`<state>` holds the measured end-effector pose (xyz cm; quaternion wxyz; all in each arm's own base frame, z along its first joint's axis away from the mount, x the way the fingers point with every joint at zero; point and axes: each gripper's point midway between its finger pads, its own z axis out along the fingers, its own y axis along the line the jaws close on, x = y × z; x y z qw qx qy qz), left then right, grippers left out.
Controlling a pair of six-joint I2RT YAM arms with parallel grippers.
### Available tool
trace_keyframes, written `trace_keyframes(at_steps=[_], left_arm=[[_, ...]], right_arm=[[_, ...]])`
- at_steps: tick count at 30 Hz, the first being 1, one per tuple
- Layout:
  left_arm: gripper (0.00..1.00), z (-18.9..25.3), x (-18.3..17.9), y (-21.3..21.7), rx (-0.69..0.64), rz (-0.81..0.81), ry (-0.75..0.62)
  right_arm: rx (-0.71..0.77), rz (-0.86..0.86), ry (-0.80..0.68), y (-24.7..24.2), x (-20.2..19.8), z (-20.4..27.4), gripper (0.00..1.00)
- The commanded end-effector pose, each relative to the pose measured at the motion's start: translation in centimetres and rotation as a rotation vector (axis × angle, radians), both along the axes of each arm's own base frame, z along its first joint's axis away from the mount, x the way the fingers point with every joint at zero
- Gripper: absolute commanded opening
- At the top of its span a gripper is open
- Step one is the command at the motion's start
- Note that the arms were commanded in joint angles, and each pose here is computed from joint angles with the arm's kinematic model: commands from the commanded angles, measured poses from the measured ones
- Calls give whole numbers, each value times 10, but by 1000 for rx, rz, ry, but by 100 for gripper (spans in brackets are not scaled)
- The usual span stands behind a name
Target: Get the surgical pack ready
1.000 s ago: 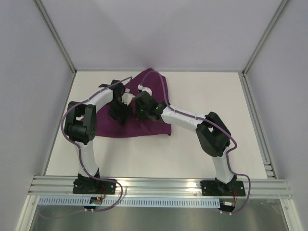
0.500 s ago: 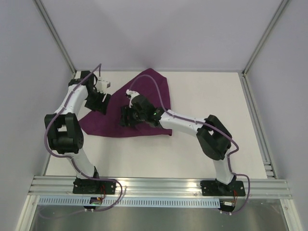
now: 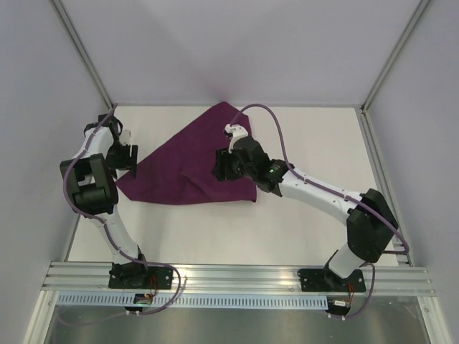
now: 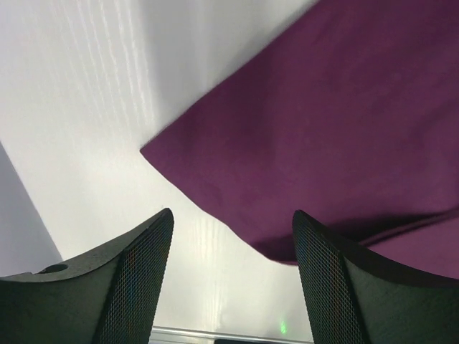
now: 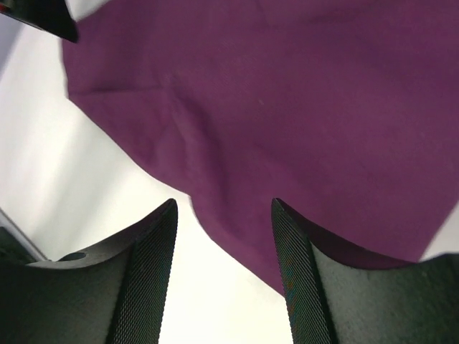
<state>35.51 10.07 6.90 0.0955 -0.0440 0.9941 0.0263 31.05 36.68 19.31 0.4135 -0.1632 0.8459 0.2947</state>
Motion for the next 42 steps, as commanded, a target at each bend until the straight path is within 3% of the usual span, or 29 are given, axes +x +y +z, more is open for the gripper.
trace_keyframes(at_steps=[1,8,14,16,17,21,23,24,27,31,35,42], left_arm=[[76,-11,-9,20,49,152,40],[79,-20,-10,28,56,295,-32],[77,-50,-18,20,-63,329,54],[73,-62,-20,12,-108,326,86],[70,-63,-17,5,-148,319,87],[39,-69,-14,2,-176,297,101],[30,-69,-12,0,-192,284,93],[19,-68,-11,0,-197,281,90],[0,-68,-10,-2,-206,275,82],[0,-55,-7,-4,-209,248,20],[0,-13,1,-15,-252,191,-123],[0,47,7,-60,-233,-77,-215]], right_arm=[[-77,-44,-5,-31,-4,-16,57],[-90,-73,-11,-51,-11,-17,57],[-120,-121,-9,-70,-9,-20,57],[-122,-132,-4,-75,-7,-21,57],[-121,-134,-3,-77,-7,-21,57],[-114,-149,-4,-83,-6,-20,57],[-116,-156,-4,-86,-6,-20,57],[-116,-161,-3,-87,-5,-20,57],[-108,-166,11,-89,-4,-22,57],[-114,-202,39,-100,1,-30,57],[-152,-271,128,-118,13,-57,57],[-102,-256,226,-113,48,-86,64]])
